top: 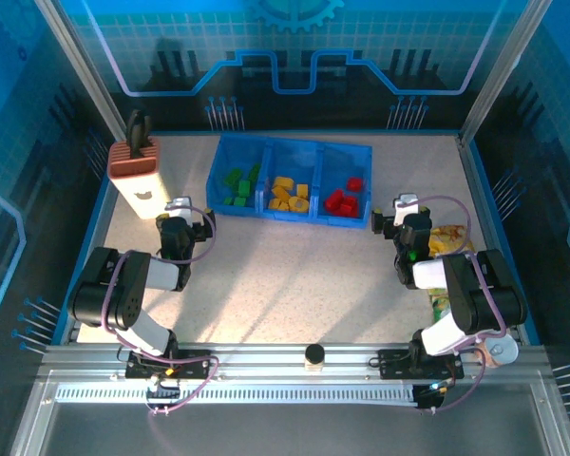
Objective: Sort the legos into containers by color
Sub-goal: Reset both arms
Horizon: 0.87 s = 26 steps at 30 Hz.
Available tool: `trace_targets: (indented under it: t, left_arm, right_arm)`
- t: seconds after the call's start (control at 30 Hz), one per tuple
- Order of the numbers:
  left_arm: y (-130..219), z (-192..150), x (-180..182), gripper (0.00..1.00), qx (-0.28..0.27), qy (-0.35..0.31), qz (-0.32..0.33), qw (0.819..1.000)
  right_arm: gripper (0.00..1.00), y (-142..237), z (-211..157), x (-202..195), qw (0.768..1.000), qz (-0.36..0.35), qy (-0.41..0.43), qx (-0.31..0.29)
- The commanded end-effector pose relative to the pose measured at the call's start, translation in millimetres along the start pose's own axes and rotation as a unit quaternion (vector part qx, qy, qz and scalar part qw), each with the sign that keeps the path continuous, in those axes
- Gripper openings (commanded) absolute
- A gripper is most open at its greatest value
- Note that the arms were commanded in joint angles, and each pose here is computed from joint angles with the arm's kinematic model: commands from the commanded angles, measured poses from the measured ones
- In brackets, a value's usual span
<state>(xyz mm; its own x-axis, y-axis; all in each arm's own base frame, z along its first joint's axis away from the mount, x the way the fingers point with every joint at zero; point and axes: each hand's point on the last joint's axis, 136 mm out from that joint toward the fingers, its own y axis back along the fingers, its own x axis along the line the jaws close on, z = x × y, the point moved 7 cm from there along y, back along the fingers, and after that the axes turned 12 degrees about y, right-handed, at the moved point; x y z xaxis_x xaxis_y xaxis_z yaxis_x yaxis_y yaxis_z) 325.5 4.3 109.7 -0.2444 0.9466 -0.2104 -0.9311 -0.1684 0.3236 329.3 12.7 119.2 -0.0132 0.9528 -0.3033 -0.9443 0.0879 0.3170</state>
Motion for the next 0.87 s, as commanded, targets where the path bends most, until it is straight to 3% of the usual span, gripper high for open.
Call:
trace_targets:
  t: [0.0, 0.83]
  left_arm:
    - [0.0, 9.6, -1.8, 0.99, -0.014, 0.013, -0.009, 1.0]
    - [-0.3, 10.2, -1.9, 0.99, -0.013, 0.014, -0.012, 1.0]
  right_arm:
    - [1.0, 0.5, 3.1, 2.4, 1.0, 0.003, -0.003, -0.004]
    - [1.0, 0.5, 3.9, 3.1, 1.0, 0.003, -0.002, -0.006]
